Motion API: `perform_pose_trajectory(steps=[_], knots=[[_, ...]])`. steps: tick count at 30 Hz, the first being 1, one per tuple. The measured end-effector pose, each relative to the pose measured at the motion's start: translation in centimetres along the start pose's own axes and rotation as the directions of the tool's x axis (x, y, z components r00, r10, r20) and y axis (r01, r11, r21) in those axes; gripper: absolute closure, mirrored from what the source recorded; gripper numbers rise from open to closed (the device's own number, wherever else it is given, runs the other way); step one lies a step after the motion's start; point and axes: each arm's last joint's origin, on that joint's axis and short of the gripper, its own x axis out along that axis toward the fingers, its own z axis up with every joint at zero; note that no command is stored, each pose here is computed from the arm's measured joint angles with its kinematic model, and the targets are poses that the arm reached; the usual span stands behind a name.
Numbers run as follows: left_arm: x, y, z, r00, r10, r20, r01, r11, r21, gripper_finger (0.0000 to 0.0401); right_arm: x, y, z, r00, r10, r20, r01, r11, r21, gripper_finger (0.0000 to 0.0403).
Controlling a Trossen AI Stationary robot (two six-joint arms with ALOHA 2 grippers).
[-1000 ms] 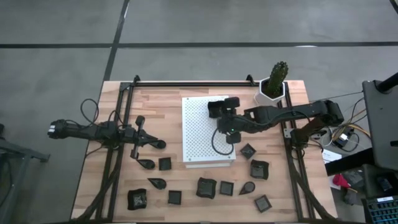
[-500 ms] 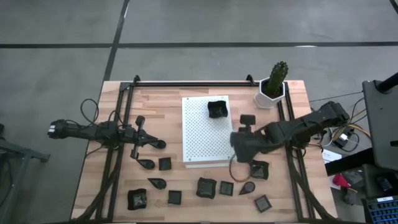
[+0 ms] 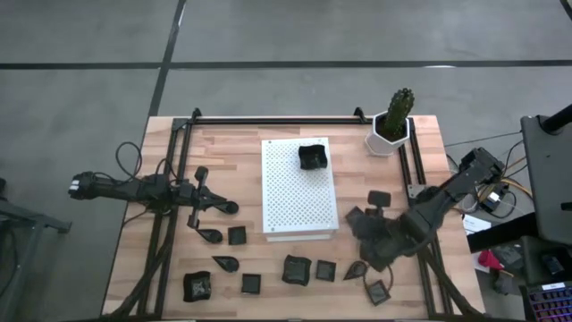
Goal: Pick & Place Mini shaped plates
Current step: Stack the black distorted square plate on top of the black distorted square plate on the shelf
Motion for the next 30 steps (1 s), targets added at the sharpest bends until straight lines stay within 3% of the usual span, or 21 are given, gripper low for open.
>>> perform_pose_trajectory(steps=[7, 15, 30], knots=[[0.0, 0.0, 0.0, 1.000, 0.000, -0.001, 0.000, 1.000, 0.000, 0.0401, 0.7, 1.6, -2.6, 0.987, 0.089, -0.135, -0.077, 0.993, 0.090, 0.0330], [0.0, 0.0, 0.0, 1.000, 0.000, -0.002, 0.000, 1.000, 0.000, 0.0401, 1.4, 4.0, -4.4, 0.968, 0.221, -0.122, -0.203, 0.968, 0.147, 0.0319], [0.0, 0.0, 0.0, 1.000, 0.000, -0.002, 0.000, 1.000, 0.000, 0.0401, 5.7, 5.5, -8.3, 0.921, 0.328, -0.210, -0.280, 0.932, 0.229, 0.0314]])
